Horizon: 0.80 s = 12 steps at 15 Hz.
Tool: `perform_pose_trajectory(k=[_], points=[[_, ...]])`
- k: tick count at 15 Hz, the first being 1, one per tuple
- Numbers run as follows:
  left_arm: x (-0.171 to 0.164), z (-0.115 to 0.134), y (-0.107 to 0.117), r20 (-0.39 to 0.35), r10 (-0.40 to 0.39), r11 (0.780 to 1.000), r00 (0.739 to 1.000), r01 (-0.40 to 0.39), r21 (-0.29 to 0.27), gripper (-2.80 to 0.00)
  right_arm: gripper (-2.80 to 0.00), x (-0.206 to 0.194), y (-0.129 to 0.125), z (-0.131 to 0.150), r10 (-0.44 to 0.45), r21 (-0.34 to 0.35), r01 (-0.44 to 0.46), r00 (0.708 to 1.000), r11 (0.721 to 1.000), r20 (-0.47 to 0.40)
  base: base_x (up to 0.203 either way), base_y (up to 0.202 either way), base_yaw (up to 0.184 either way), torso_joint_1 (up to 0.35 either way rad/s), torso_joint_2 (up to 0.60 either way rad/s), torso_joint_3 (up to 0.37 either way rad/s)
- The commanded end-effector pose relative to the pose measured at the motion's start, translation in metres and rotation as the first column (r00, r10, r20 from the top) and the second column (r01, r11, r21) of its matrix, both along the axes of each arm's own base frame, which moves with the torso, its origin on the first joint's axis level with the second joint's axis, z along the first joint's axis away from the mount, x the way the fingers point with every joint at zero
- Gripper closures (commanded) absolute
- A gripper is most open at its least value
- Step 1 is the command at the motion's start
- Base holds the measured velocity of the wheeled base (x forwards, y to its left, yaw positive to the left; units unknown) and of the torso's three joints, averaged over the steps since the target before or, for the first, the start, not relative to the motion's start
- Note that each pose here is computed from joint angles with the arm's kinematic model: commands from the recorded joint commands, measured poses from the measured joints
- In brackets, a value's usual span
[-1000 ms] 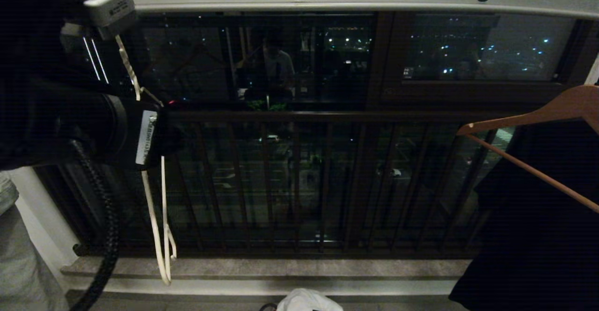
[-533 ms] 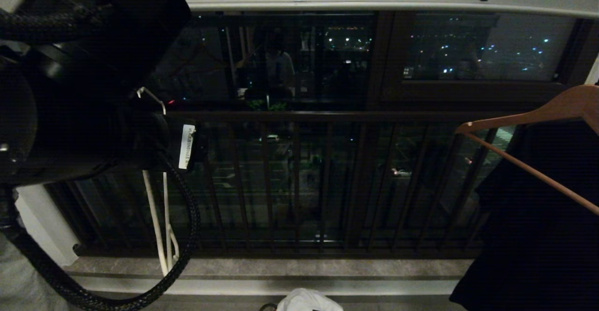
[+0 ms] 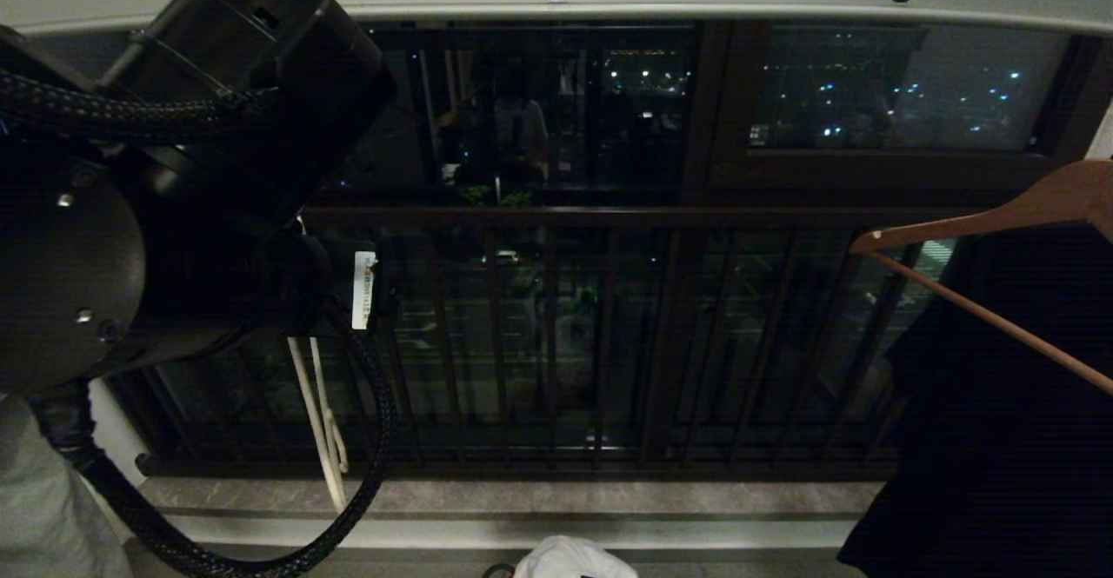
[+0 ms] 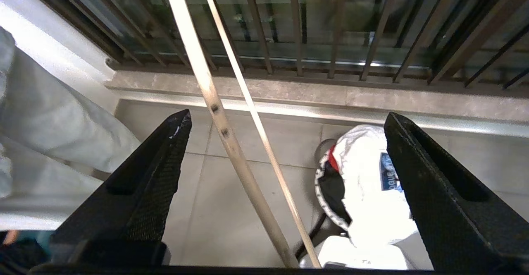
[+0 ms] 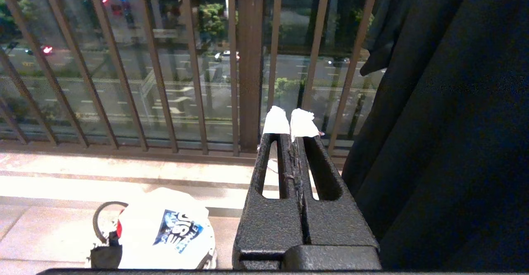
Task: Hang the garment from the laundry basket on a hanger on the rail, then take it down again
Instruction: Pick up the clothes rack on the clothesline
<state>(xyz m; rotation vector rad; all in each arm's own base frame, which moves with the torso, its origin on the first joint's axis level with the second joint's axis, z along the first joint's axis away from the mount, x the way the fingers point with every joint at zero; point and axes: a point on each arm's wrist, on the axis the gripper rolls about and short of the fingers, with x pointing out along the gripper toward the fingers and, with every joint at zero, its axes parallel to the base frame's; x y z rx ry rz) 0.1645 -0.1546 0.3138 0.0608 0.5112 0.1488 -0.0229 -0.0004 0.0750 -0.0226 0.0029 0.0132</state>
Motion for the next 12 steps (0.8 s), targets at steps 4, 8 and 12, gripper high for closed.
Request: perform_pose_trajectory(k=[4, 8, 12], points=[[0.0005, 0.0019, 0.0037, 0.018, 0.055, 0.996, 0.998, -0.054, -0.066, -2.8, 0.0, 0.0001, 0.0, -0.0005, 0.001, 0.0, -0.001, 1.0, 1.0, -0.002, 0.0, 0.0, 0.0, 0.0, 0.0, 0.0], [0.0009, 0.0015, 0.0057, 0.018, 0.064, 0.996, 0.998, -0.063, -0.065, -2.8, 0.0, 0.0001, 0.0, -0.0005, 0.001, 0.0, -0.001, 1.0, 1.0, -0.002, 0.0, 0.0, 0.0, 0.0, 0.0, 0.0], [0.0005, -0.0012, 0.0062, 0.01, 0.063, 0.997, 0.998, -0.063, -0.055, 0.0, 0.0, 0.0002, 0.0, -0.0004, 0.001, -0.001, -0.001, 1.0, 1.0, -0.003, 0.0, 0.0, 0.0, 0.0, 0.0, 0.0]])
